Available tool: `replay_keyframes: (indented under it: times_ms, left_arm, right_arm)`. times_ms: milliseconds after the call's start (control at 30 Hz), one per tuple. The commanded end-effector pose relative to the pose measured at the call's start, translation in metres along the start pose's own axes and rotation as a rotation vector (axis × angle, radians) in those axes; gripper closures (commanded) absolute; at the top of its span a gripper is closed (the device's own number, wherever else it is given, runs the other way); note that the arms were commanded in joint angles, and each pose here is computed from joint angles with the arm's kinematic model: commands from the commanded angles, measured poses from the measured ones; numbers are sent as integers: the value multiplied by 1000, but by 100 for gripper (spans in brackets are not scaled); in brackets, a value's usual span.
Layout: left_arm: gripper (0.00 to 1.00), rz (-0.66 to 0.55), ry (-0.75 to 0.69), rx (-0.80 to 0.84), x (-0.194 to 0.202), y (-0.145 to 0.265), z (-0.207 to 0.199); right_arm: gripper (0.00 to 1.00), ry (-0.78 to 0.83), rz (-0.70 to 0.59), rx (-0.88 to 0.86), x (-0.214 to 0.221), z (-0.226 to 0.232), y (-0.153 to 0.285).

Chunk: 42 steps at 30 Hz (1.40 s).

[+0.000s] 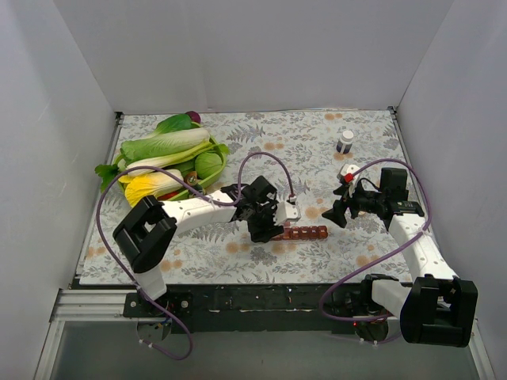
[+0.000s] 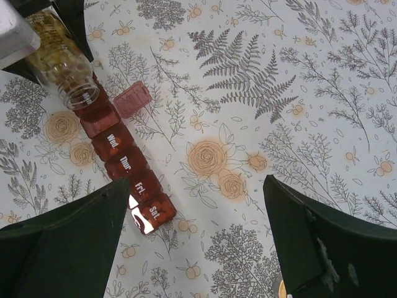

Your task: Sort the pills into containers

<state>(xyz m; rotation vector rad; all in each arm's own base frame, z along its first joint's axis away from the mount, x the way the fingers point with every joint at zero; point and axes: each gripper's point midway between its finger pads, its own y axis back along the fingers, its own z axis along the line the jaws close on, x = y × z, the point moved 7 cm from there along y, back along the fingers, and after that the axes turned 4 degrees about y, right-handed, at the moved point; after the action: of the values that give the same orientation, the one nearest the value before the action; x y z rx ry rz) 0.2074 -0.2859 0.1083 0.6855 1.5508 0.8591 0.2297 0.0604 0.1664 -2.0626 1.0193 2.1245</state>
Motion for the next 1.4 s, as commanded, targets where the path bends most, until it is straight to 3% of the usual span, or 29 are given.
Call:
replay_keyframes:
  times_ms: [0,1367]
  left_arm:
    - [100,-1,-47,-17,-14,7,3]
    - [100,154,-126,-58,-29,8,5]
  right_arm:
    - [4,23,-23,-1,-9,-3,4]
    - [4,11,-23,-1,-7,-4,5]
